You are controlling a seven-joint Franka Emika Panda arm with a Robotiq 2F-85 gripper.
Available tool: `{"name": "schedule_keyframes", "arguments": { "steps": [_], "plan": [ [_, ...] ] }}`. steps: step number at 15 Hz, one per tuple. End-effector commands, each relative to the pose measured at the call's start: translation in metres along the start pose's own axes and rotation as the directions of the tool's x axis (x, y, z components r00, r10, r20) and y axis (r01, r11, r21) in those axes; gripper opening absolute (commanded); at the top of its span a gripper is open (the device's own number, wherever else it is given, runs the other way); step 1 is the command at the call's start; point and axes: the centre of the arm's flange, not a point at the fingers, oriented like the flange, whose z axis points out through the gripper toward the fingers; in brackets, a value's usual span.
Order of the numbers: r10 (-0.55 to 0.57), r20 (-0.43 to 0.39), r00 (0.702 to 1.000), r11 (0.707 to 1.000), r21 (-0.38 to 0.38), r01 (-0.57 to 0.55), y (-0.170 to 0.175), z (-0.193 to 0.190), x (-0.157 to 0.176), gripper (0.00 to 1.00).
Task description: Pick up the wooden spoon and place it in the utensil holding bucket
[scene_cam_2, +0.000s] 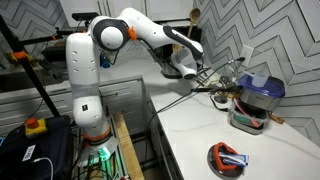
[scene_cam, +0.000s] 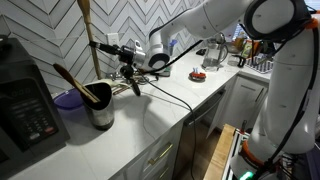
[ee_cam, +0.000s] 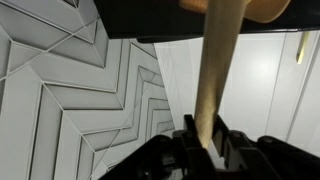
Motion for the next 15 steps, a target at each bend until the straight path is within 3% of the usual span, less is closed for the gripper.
{"name": "schedule_keyframes", "arguments": {
  "steps": [1,15],
  "plan": [
    [-0.039,-0.006,0.999,0.999,0.025,0.039,0.016,0.005,-0.018,0.05],
    [0.092,0.074,0.993,0.996,0.003,-0.092,0.026,-0.013,-0.095,0.05]
  ]
}}
